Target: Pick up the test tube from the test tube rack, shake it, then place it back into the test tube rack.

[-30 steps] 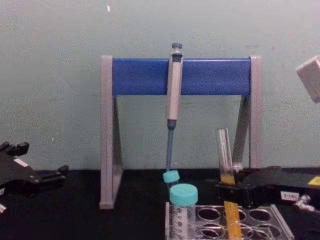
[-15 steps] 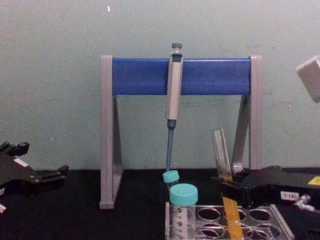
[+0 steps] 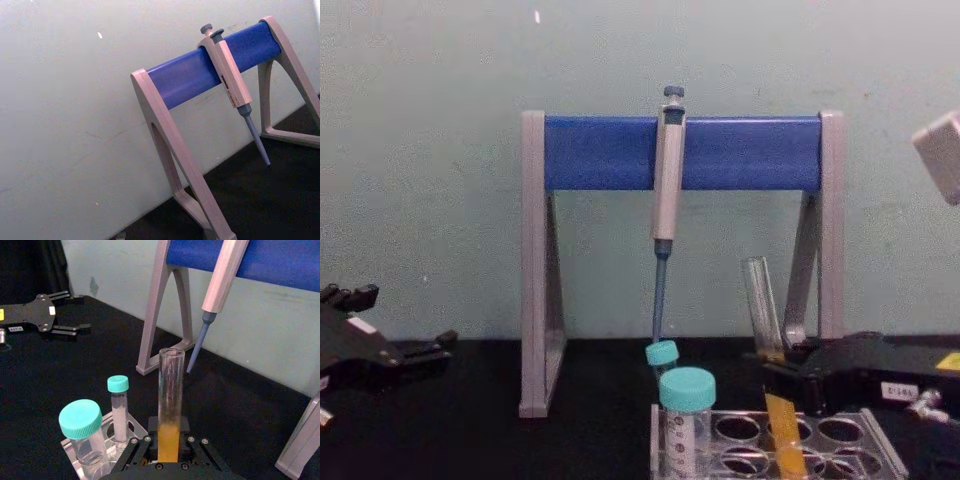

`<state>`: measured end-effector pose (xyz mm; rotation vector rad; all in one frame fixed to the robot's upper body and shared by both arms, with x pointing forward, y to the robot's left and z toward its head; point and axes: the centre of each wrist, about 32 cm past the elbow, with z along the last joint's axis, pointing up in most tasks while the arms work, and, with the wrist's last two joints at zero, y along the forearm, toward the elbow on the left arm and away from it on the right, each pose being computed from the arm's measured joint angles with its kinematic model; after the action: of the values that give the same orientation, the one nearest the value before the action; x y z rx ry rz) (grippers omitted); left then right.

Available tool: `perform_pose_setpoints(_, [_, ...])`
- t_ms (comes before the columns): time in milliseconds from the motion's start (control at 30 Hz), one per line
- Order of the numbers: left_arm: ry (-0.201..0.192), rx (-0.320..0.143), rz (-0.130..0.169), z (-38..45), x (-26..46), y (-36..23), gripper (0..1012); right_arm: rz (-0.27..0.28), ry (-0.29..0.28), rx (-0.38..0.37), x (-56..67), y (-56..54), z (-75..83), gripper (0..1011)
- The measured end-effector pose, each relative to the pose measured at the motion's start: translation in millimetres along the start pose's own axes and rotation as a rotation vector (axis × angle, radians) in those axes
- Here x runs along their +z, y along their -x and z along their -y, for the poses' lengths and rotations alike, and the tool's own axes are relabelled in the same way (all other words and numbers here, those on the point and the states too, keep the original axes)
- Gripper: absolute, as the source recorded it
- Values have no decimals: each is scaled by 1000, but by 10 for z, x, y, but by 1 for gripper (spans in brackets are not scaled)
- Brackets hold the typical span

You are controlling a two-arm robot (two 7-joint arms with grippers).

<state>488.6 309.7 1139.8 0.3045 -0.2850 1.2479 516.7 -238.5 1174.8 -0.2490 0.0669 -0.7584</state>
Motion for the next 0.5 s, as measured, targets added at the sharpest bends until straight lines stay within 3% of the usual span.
perform_pose_setpoints(500, [0,0,0,0,0,0,1001,-13,-118,-9,-86,10,114,229])
